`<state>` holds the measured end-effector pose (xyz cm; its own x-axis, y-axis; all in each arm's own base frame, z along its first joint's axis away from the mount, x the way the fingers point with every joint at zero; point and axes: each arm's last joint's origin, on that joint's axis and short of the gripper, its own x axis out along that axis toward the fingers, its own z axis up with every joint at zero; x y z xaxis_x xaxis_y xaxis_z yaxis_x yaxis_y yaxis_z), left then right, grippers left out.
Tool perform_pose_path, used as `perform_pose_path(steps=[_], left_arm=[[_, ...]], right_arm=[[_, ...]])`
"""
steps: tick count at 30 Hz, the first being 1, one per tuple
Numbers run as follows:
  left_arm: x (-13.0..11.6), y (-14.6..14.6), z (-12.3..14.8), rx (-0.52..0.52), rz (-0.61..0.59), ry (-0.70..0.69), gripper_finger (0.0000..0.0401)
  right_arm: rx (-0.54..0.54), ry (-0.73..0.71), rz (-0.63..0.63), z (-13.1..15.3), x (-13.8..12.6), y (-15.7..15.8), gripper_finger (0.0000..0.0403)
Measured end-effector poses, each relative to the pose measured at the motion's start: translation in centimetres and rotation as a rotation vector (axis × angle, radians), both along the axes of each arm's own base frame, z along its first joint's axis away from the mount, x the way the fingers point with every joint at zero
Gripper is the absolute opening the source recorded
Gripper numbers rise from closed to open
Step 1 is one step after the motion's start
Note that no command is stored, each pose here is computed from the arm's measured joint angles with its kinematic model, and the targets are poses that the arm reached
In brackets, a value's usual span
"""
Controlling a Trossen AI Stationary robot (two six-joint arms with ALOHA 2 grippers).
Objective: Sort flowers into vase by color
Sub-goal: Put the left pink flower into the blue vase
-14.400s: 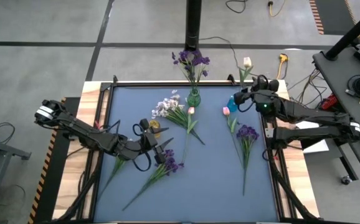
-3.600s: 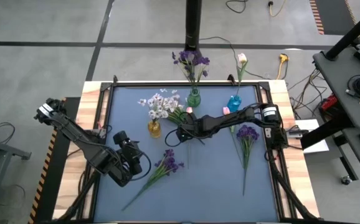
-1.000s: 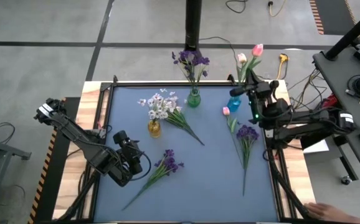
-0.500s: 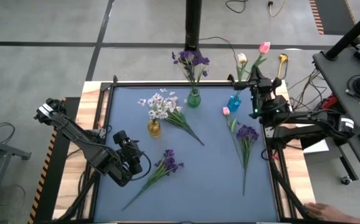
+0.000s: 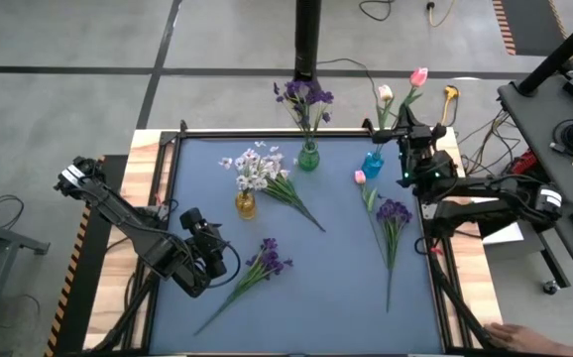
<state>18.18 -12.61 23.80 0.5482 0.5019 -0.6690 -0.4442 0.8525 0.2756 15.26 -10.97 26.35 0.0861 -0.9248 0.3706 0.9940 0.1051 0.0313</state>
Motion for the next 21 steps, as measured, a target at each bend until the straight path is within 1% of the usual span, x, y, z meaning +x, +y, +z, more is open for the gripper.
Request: perform_pose_path(steps=[4, 16, 21], left_arm=[[0.0, 0.0, 0.0, 0.0, 0.0, 0.0, 0.0223], [-0.03, 0.03, 0.0, 0.005, 0.0, 0.002, 0.0223], [-0.02, 0.04, 0.0, 0.005, 0.001, 0.002, 0.0223]], right_arm=[[-0.004, 0.042, 0.002, -0.23, 0.29, -0.22, 0.0013], [-0.008, 0.067, -0.009, -0.42, 0.36, -0.7, 0.0013], [-0.015, 0.103, -0.025, -0.39, 0.35, -0.69, 0.0013]])
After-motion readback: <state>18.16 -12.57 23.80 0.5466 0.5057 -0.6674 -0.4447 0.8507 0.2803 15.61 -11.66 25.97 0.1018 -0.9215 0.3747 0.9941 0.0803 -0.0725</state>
